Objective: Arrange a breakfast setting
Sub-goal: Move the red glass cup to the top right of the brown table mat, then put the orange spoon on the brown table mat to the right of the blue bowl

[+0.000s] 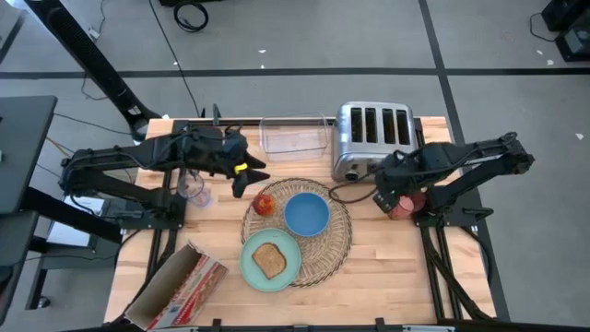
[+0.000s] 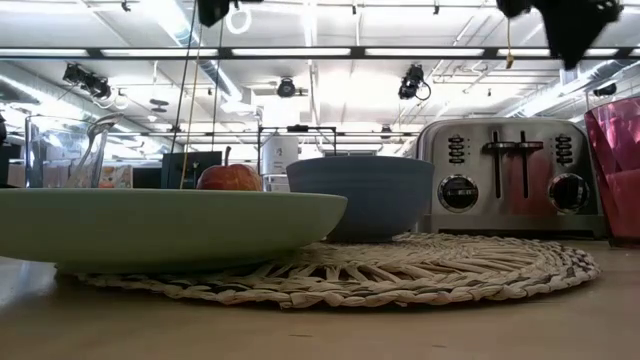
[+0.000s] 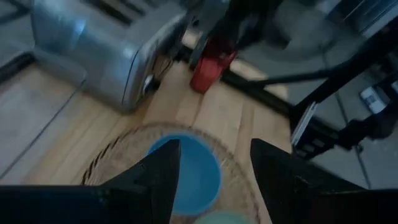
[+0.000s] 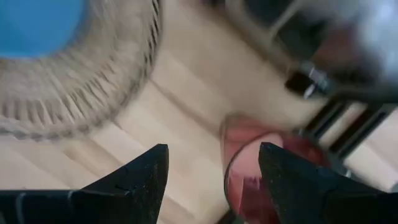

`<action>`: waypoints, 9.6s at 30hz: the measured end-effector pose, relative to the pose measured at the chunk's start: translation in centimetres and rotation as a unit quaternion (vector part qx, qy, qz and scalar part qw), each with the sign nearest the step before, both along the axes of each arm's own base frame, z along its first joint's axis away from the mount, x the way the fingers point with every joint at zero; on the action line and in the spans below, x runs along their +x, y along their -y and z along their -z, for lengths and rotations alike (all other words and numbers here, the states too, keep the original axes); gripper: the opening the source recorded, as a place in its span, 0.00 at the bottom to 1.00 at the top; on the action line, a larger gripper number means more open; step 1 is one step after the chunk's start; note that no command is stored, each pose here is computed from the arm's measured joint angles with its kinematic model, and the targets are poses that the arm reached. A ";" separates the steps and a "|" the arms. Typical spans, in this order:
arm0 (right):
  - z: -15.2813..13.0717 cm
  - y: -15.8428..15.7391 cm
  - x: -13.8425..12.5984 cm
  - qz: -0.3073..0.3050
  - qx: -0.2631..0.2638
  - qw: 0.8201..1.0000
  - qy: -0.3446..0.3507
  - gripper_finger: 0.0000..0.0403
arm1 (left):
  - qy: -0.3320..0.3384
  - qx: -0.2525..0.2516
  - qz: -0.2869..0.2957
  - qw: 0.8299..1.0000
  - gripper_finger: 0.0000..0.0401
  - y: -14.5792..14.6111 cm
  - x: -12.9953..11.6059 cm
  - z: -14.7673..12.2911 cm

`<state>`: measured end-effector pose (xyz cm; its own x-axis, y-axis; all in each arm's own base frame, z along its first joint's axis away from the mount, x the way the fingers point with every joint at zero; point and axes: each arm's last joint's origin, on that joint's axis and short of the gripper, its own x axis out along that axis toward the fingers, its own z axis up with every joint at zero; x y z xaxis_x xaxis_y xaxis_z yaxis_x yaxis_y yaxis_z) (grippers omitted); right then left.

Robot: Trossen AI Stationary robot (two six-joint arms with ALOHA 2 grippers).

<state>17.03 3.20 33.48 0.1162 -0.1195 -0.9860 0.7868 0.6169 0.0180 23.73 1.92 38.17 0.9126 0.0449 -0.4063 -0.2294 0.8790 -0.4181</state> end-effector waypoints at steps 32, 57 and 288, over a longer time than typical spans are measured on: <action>5.0 -0.1 1.1 0.030 0.106 0.992 -0.055 0.03 | 0.051 0.023 0.027 0.998 0.51 0.7 -1.2 -1.5; -1.4 4.9 16.9 -0.537 -0.108 0.834 -0.066 0.03 | 0.035 0.019 -0.003 0.999 0.51 -2.7 -3.5 -1.8; -8.6 9.3 7.2 -0.352 -0.160 0.920 0.066 0.52 | -0.492 -0.089 -0.297 0.813 0.49 -7.2 -7.6 4.3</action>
<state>24.19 -6.05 42.04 0.3918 -0.2501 -0.8854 0.1937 0.9632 -0.1864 16.17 9.10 33.90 -0.0198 0.2194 -0.9754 -0.8920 0.4368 0.1164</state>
